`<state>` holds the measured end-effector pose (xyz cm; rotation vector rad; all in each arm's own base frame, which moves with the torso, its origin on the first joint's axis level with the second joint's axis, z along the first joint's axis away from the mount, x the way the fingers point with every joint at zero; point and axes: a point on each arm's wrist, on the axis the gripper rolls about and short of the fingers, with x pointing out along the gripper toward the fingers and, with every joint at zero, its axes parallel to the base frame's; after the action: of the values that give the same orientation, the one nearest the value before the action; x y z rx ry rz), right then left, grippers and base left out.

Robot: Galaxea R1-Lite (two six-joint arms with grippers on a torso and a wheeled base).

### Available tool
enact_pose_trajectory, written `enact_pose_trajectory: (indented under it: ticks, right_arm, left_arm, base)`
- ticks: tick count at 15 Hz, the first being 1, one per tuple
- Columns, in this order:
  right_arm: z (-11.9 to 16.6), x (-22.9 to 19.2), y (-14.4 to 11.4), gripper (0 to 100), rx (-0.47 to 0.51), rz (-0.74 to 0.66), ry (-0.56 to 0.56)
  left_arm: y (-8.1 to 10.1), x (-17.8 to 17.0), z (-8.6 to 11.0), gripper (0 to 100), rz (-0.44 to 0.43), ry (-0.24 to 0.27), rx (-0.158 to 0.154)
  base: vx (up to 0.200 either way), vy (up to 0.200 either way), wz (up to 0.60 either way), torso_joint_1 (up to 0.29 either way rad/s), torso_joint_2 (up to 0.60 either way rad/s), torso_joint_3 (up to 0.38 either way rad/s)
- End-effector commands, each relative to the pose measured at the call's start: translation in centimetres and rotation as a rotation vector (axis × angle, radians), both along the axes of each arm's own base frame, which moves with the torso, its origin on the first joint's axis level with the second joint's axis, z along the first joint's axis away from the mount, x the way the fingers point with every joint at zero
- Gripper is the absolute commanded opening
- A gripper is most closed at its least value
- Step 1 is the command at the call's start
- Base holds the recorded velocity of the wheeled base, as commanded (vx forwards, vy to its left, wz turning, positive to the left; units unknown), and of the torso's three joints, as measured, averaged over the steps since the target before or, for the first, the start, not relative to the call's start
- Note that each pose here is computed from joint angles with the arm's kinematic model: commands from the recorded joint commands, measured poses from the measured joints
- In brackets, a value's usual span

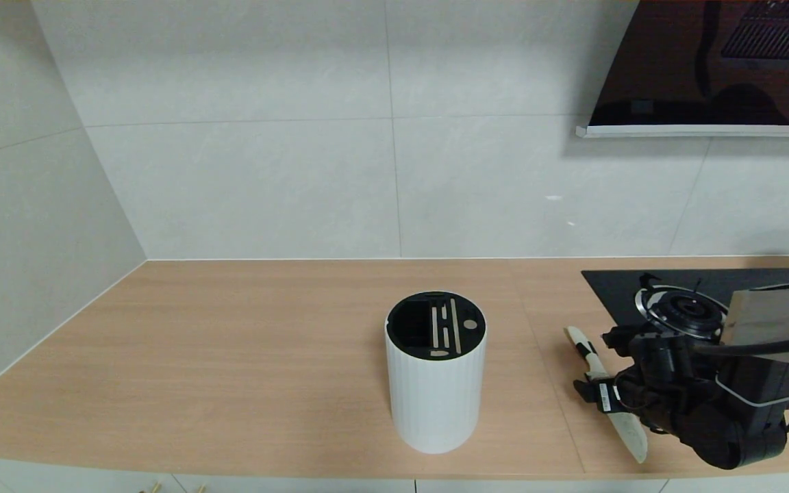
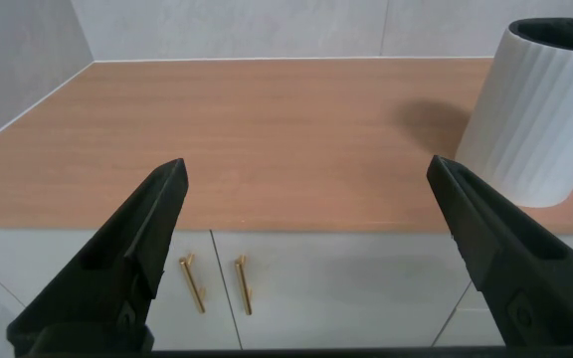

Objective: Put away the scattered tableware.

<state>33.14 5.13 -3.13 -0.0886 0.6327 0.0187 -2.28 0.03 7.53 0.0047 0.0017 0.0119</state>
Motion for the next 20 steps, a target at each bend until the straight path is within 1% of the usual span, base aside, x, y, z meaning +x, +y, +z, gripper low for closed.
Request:
enact_pose_trajectory:
  ticks: [1, 2, 3, 9, 13, 14, 17, 18, 20]
  right_arm:
    - [-0.4, 0.1, -0.2, 100, -0.002, -0.006, 0.007]
    - [-0.4, 0.2, -0.2, 100, -0.002, -0.006, 0.007]
    - [-0.4, 0.3, -0.2, 0, 0.001, -0.008, 0.003]
    - [-0.7, 0.4, -0.2, 0, 0.000, -0.008, 0.009]
    - [0.1, 0.3, -0.2, 0, 0.006, -0.010, -0.011]
    - [0.7, 0.2, -0.2, 0, 0.008, -0.012, -0.025]
    - [5.0, -1.3, -0.4, 0, 0.023, -0.010, -0.115]
    - [5.8, -1.5, -0.4, 0, 0.026, -0.008, -0.135]
    - [8.9, -2.8, -0.2, 0, 0.041, 0.007, -0.213]
  left_arm:
    - [0.0, 0.0, 0.0, 100, 0.000, 0.001, 0.000]
    - [0.0, 0.0, 0.0, 100, 0.000, 0.001, 0.000]
    - [0.0, 0.0, 0.0, 100, 0.000, 0.001, 0.000]
    - [0.0, 0.0, 0.0, 100, 0.000, 0.001, 0.000]
    - [0.0, 0.0, 0.0, 100, 0.000, 0.003, -0.002]
    - [0.0, 0.0, 0.0, 100, 0.000, 0.001, -0.002]
    - [0.0, 0.0, 0.0, 100, 0.000, 0.001, -0.002]
    - [0.0, 0.0, 0.0, 100, 0.000, 0.001, -0.002]
    - [0.0, 0.0, 0.0, 100, 0.002, 0.001, -0.003]
  base:
    - [0.000, 0.000, 0.00, 0.000, 0.00, 0.000]
    - [0.000, 0.000, 0.00, 0.000, 0.00, 0.000]
    - [0.000, 0.000, 0.00, 0.000, 0.00, 0.000]
    - [0.000, 0.000, 0.00, 0.000, 0.00, 0.000]
    - [0.000, 0.000, 0.00, 0.000, 0.00, 0.000]
    - [0.000, 0.000, 0.00, 0.000, 0.00, 0.000]
    - [0.000, 0.000, 0.00, 0.000, 0.00, 0.000]
    - [0.000, 0.000, 0.00, 0.000, 0.00, 0.000]
    - [0.000, 0.000, 0.00, 0.000, 0.00, 0.000]
